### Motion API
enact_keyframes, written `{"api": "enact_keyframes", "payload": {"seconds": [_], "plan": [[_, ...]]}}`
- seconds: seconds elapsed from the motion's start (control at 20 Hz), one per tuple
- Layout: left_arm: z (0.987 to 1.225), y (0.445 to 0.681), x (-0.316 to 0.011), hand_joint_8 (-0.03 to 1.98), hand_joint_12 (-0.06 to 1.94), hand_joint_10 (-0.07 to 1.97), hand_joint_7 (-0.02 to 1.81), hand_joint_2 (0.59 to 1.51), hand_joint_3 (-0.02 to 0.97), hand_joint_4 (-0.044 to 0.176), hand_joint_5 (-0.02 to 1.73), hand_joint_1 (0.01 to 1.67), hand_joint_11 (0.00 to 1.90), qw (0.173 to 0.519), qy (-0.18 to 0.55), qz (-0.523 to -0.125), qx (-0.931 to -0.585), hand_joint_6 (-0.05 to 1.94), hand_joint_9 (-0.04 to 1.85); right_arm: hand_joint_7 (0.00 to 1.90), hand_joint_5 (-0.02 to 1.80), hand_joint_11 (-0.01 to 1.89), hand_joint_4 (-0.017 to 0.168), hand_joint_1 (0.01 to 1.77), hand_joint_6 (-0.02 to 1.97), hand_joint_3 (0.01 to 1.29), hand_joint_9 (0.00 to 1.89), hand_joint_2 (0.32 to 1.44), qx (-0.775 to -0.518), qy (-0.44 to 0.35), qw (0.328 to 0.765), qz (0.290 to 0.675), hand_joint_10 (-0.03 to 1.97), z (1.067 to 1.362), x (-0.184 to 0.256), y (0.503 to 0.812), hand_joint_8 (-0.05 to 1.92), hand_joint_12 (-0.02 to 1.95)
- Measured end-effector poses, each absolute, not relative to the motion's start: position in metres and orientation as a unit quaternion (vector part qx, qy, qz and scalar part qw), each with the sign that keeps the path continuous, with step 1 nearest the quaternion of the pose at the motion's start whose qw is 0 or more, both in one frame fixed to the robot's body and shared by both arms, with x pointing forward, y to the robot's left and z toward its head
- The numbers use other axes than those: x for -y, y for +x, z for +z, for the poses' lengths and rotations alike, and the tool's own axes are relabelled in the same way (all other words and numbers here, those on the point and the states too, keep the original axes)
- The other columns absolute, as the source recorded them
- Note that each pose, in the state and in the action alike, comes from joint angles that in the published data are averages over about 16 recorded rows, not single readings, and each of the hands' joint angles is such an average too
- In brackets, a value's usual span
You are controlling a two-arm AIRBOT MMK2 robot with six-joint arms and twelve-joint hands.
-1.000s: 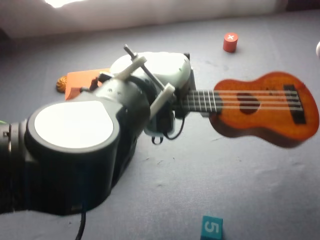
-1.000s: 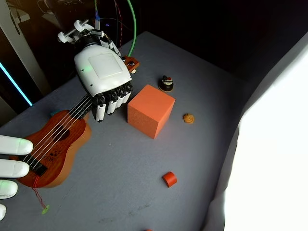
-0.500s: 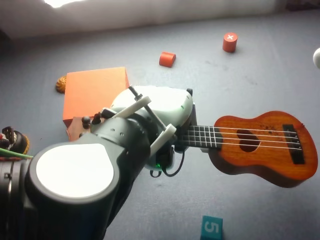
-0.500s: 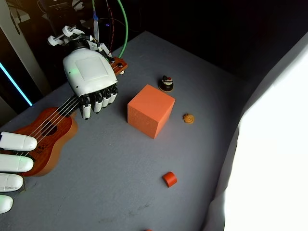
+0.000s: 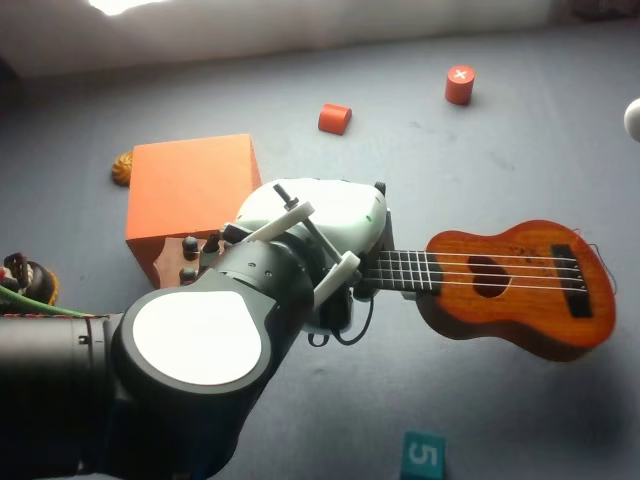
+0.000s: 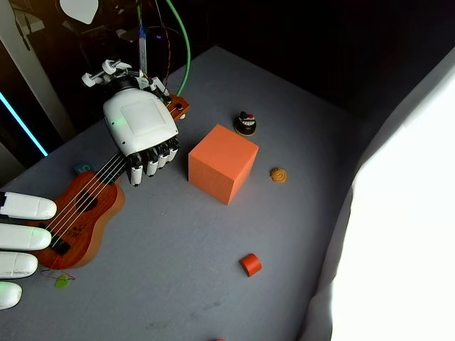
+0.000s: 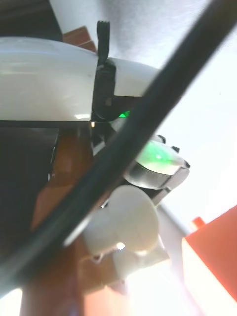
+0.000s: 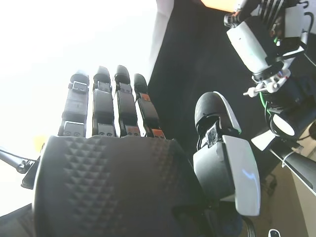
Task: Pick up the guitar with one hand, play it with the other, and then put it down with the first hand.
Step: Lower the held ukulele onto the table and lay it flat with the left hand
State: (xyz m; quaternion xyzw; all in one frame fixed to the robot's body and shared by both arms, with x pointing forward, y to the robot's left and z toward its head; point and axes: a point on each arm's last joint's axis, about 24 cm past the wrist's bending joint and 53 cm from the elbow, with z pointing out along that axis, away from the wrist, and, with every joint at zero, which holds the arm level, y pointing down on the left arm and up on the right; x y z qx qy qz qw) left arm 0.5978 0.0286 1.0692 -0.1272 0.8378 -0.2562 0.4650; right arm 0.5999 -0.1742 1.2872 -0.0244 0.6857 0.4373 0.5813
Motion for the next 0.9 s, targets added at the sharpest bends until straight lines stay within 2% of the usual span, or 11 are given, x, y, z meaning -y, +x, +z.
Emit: {"api": "enact_keyframes", "payload": {"seconds": [0.15, 0.25, 0.55, 0.9], "plan": [[1.060, 0.603, -0.030, 1.98, 1.92, 1.92, 1.31, 1.088, -0.017, 0.165, 1.20, 1.50, 1.43, 0.466, -0.129, -0.251, -0.839, 1.87, 1.38, 0.14, 0.05, 0.02, -0.006, 0.08, 0.21, 0.02, 0.08, 1.32, -0.686, -0.025, 0.581, 0.437, 0.01, 1.287, 0.174, 0.600, 0.00, 0.00], [1.054, 0.606, -0.031, 1.98, 1.92, 1.92, 1.31, 1.090, -0.017, 0.157, 1.18, 1.48, 1.43, 0.466, -0.130, -0.247, -0.840, 1.86, 1.39, 0.14, 0.05, 0.02, -0.005, 0.08, 0.21, 0.02, 0.08, 1.32, -0.686, -0.025, 0.581, 0.437, 0.01, 1.287, 0.174, 0.599, 0.00, 0.00], [1.036, 0.611, -0.036, 1.95, 1.92, 1.92, 1.31, 1.093, -0.016, 0.096, 1.13, 1.32, 1.42, 0.466, -0.131, -0.236, -0.843, 1.83, 1.38, 0.14, 0.05, 0.02, -0.005, 0.08, 0.20, 0.02, 0.08, 1.32, -0.686, -0.026, 0.580, 0.438, 0.01, 1.286, 0.173, 0.599, 0.00, 0.00], [1.025, 0.611, -0.039, 1.91, 1.92, 1.92, 1.14, 1.104, -0.007, 0.023, 0.96, 0.92, 1.25, 0.467, -0.128, -0.232, -0.844, 1.79, 1.22, 0.14, 0.06, 0.02, -0.006, 0.08, 0.19, 0.02, 0.09, 1.32, -0.688, -0.028, 0.578, 0.438, 0.01, 1.285, 0.171, 0.597, 0.00, 0.05]]}}
